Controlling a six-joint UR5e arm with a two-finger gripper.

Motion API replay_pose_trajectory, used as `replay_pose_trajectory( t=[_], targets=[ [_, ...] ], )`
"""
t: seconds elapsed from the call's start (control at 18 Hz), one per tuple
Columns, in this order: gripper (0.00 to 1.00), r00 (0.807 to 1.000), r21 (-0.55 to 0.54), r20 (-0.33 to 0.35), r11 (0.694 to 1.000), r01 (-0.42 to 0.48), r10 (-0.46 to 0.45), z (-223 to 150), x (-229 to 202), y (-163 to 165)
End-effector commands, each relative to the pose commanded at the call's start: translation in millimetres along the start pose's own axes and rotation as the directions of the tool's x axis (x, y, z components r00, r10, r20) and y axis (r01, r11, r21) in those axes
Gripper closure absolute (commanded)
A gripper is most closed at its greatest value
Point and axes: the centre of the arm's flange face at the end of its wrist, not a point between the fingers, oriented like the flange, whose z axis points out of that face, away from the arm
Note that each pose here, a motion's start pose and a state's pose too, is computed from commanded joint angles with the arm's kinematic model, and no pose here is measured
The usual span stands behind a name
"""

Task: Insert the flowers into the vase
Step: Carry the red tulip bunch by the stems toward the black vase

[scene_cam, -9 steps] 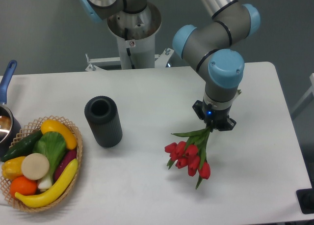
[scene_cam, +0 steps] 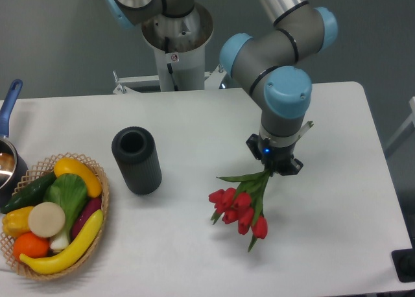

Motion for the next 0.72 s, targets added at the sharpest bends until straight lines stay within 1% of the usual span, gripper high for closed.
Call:
replay_pose_trajectory(
  t=[0.17,0.33,0.5,0.61,0.72],
  targets=[
    [1.0,1.0,0.004,0.002,1.0,-0.012,0.012,-1,8,-13],
    [1.0,1.0,0.015,0.004,1.0,-0.003,0.003,-4,15,-27],
    [1.0,1.0,0.033,0.0,0.999,-0.021,0.021,-5,22,-38],
    [1.0,1.0,0.081,-0.009,0.997,-0.012,0.013,-8,24,-45],
    [1.0,0.999,0.168,0.047,0.986,0.002,-0.01,-21,19,-54]
  ],
)
